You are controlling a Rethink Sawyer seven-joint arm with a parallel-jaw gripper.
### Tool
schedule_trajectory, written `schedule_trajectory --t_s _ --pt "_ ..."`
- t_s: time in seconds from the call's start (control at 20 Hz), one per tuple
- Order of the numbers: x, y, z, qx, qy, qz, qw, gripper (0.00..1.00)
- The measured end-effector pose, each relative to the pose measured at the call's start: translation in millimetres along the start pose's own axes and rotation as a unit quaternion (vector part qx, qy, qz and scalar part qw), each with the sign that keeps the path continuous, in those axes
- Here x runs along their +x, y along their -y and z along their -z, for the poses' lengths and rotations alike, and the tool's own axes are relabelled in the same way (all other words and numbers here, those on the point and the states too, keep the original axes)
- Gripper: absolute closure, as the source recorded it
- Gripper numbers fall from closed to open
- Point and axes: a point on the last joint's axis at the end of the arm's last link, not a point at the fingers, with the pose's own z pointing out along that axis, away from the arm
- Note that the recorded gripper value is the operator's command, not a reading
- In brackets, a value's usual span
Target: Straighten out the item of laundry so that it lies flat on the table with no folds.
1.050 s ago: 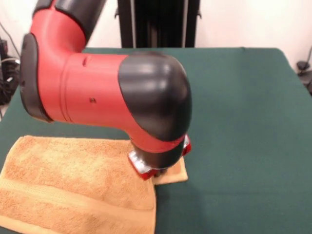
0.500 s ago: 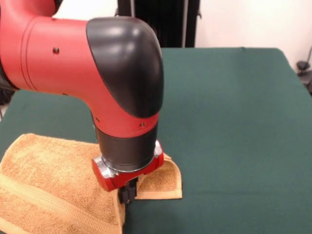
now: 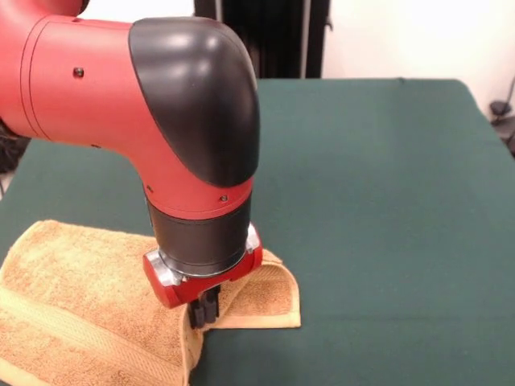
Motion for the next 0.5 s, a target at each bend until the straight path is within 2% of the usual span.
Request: schedule_trajectory --t_s 0.5 --pt "0.0 -12.5 -7.6 -0.030 0.020 -0.013 0.9993 1.00"
